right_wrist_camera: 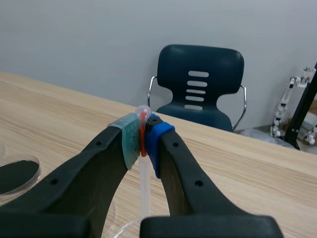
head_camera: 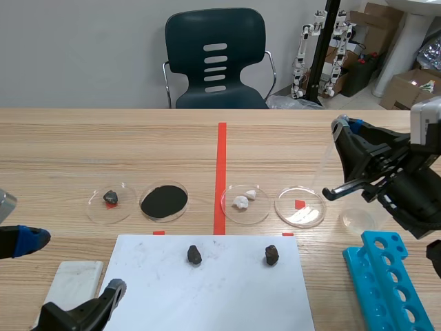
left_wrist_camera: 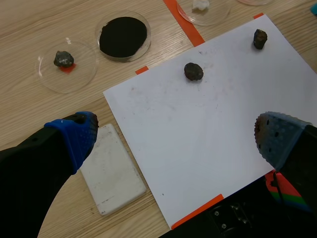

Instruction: Draw acid from the petri dish

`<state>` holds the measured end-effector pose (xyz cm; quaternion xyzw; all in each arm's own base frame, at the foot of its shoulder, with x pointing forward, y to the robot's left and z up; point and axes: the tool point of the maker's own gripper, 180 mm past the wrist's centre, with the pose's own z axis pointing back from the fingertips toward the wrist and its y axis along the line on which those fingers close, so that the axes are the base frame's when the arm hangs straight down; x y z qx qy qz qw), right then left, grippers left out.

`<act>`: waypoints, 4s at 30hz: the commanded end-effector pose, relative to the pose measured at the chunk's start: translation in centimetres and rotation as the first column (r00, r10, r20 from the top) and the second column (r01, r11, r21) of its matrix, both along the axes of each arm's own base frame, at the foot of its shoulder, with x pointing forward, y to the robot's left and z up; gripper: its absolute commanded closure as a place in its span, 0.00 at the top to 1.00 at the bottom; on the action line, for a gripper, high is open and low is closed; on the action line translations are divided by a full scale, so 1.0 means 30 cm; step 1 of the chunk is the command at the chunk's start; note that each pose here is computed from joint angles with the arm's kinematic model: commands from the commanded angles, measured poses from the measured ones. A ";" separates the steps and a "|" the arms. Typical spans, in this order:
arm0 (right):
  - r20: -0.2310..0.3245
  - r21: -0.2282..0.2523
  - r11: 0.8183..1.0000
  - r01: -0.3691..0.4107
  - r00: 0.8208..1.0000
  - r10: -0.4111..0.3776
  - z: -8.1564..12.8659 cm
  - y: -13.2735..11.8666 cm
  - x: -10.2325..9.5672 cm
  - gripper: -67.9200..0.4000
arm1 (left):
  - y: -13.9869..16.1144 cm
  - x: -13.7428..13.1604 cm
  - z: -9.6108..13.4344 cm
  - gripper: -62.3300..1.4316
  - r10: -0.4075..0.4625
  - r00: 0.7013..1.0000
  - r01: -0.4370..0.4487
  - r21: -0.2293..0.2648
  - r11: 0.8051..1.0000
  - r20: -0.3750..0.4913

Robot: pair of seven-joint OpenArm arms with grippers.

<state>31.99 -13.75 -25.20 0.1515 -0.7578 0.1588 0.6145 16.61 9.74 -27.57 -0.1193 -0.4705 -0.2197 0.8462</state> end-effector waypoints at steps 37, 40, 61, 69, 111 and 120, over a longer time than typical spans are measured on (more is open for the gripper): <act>0.039 0.018 1.000 -0.013 0.999 0.012 -0.097 0.018 0.011 0.02 | -0.013 0.001 0.015 1.00 0.000 1.000 0.000 -0.023 1.000 0.014; 0.032 0.018 1.000 -0.011 0.999 0.011 -0.104 0.016 0.009 0.02 | -0.013 0.001 0.015 1.00 0.000 1.000 0.000 -0.023 1.000 0.014; 0.005 0.023 1.000 -0.004 1.000 0.004 -0.136 0.009 0.001 0.02 | -0.013 0.001 0.015 1.00 0.000 1.000 0.000 -0.023 1.000 0.014; 0.002 0.021 1.000 -0.004 1.000 0.004 -0.138 0.009 0.002 0.02 | -0.013 0.001 0.015 1.00 0.000 1.000 0.000 -0.023 1.000 0.014; 0.002 0.020 1.000 -0.004 1.000 0.004 -0.138 0.009 0.002 0.08 | -0.013 0.001 0.015 1.00 0.000 1.000 0.000 -0.023 1.000 0.014; 0.002 0.020 1.000 -0.004 1.000 0.004 -0.138 0.009 0.002 0.08 | -0.013 0.001 0.015 1.00 0.000 1.000 0.000 -0.023 1.000 0.014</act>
